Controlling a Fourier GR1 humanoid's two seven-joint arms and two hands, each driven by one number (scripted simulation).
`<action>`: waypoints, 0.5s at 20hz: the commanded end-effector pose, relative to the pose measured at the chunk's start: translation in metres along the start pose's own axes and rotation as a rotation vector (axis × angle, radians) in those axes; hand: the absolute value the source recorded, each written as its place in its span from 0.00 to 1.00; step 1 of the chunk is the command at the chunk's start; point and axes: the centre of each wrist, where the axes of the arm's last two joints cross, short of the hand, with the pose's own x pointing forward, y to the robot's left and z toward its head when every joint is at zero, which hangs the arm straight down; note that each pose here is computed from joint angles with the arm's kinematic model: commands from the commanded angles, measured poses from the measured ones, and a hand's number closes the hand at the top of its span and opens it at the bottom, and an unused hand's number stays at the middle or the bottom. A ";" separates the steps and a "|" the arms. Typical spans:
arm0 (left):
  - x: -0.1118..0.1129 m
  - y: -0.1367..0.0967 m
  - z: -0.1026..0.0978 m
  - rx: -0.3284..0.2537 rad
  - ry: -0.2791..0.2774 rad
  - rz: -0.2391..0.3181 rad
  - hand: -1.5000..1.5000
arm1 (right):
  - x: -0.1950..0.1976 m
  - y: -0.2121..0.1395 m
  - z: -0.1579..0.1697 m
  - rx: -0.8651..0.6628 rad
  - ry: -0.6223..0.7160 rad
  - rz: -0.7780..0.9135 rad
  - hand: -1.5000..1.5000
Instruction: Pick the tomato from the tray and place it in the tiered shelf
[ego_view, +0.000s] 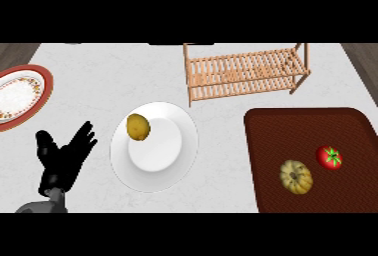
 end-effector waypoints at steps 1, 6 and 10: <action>0.002 -0.013 -0.007 -0.002 0.036 0.012 0.50 | 0.021 0.013 -0.012 0.023 0.080 0.037 0.00; 0.002 -0.011 0.006 0.022 0.009 0.015 0.50 | 0.031 0.046 -0.015 0.077 0.100 0.142 0.00; 0.018 0.001 0.002 0.005 0.032 0.000 0.50 | 0.024 0.064 -0.022 0.090 0.141 0.184 0.00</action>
